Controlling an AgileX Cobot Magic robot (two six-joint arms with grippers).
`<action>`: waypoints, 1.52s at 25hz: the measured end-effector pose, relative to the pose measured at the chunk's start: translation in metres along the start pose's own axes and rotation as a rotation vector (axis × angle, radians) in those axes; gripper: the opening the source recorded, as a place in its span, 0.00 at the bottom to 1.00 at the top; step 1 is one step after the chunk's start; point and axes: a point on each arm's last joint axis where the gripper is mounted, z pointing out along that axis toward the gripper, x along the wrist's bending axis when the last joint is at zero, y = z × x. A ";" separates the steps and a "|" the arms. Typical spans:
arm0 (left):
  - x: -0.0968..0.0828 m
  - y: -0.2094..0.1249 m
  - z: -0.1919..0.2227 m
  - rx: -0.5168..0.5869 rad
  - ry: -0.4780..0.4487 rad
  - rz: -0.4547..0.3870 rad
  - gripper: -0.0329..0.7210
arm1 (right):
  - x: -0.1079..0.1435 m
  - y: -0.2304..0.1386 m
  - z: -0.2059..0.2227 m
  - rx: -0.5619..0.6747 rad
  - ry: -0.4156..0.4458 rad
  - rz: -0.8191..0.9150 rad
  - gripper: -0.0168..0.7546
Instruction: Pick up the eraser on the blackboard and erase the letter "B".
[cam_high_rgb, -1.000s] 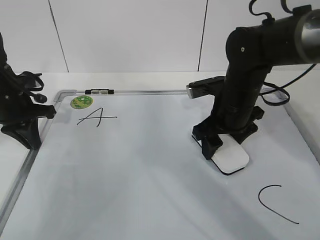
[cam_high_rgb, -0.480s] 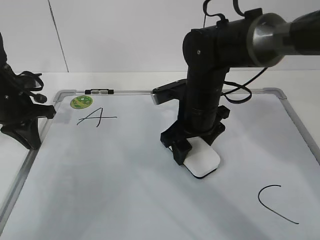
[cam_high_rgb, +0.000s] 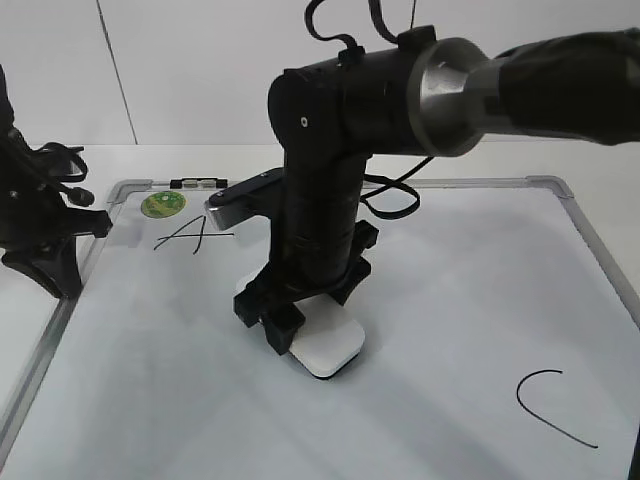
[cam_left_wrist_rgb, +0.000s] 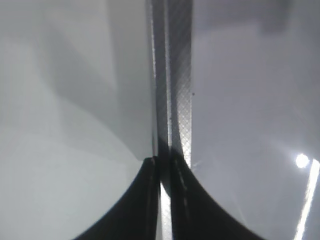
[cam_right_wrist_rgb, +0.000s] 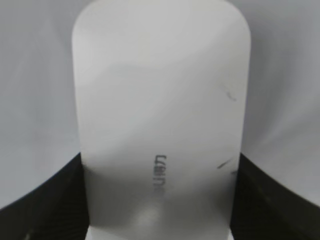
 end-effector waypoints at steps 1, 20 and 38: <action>0.000 0.000 0.000 0.000 0.000 0.000 0.07 | 0.000 0.000 0.000 -0.001 0.000 0.000 0.75; 0.000 0.000 0.000 -0.004 0.000 0.000 0.07 | -0.047 0.000 0.011 0.026 0.031 0.131 0.75; 0.000 0.000 0.000 -0.004 0.000 0.000 0.07 | -0.160 -0.030 -0.004 0.042 -0.006 0.383 0.75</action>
